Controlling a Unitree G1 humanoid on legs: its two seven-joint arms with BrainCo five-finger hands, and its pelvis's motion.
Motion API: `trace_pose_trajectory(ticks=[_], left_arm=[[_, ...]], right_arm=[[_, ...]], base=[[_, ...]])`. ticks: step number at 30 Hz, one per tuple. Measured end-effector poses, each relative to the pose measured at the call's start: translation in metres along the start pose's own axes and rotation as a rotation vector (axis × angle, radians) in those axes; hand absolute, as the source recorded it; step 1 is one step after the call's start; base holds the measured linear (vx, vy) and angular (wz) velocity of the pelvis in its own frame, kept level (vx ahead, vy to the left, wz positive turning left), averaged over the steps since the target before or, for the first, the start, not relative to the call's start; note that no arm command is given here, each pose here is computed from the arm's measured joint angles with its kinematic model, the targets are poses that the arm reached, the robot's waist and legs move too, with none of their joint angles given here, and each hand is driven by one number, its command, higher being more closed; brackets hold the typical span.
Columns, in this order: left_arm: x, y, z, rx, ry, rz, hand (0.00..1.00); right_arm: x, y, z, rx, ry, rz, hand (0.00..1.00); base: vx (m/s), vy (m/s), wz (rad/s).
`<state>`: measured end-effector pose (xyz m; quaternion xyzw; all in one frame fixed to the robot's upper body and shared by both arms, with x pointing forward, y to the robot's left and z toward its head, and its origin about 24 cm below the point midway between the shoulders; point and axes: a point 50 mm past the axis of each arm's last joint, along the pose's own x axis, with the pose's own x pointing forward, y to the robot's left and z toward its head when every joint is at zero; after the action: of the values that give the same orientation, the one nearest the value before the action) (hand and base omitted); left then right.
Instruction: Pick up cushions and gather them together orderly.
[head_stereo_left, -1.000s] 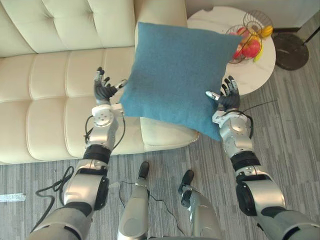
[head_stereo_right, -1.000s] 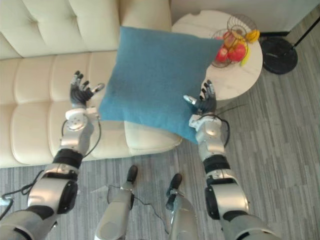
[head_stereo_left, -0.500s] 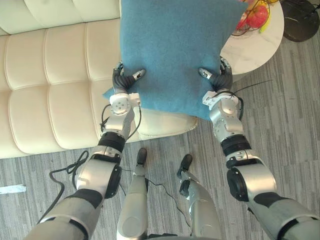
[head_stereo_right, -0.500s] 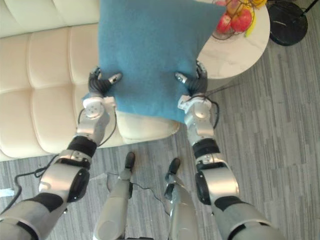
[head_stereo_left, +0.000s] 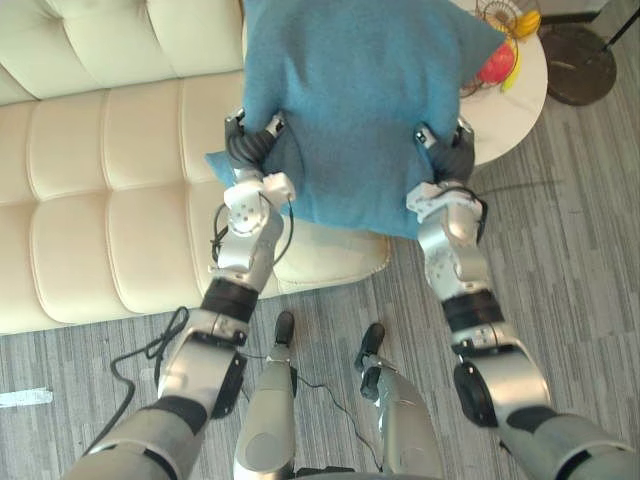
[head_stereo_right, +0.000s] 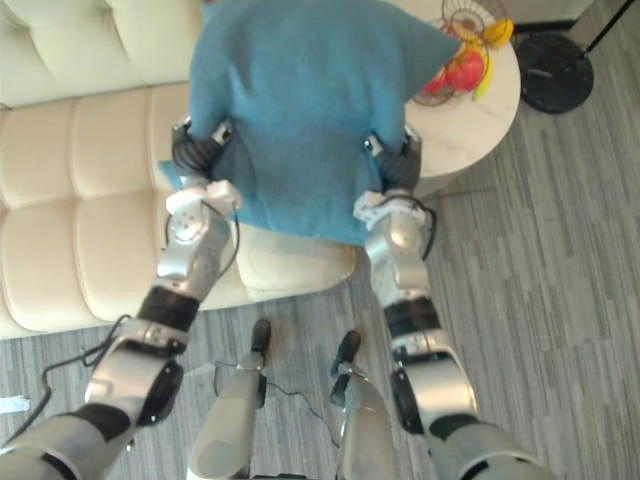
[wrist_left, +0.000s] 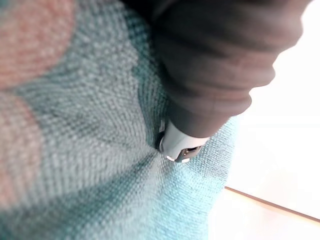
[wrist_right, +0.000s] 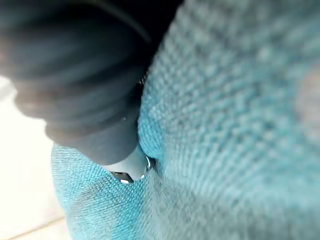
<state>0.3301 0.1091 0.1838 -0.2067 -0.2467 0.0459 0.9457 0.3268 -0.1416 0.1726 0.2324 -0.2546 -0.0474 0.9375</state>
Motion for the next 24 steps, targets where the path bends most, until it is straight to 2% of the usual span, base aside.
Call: trace_pose_trajectory(ticks=[3,7,10,18,24], left_arm=[[-0.031,0.009,-0.003,-0.027,0.006,0.016,1.0],[-0.082,0.027,-0.026,-0.004,0.144,0.065,1.0],[-0.104,0.034,-0.034,0.003,0.209,0.084,1.0],[-0.124,0.041,-0.042,0.013,0.272,0.099,1.0],[-0.133,0.035,-0.044,0.002,0.3,0.074,1.0]], right_arm=[[-0.028,-0.004,-0.007,0.018,0.02,-0.004,1.0],[-0.073,-0.025,-0.029,-0.035,0.14,-0.054,1.0],[-0.093,-0.033,-0.033,-0.092,0.184,-0.055,1.0],[-0.105,-0.035,-0.036,-0.207,0.21,-0.007,1.0],[-0.107,-0.042,-0.029,-0.246,0.199,0.007,1.0]], base=[[0.09,-0.014,-0.05],[0.12,0.003,-0.06],[0.07,-0.013,0.05],[-0.05,-0.091,0.45],[-0.09,-0.082,1.05]])
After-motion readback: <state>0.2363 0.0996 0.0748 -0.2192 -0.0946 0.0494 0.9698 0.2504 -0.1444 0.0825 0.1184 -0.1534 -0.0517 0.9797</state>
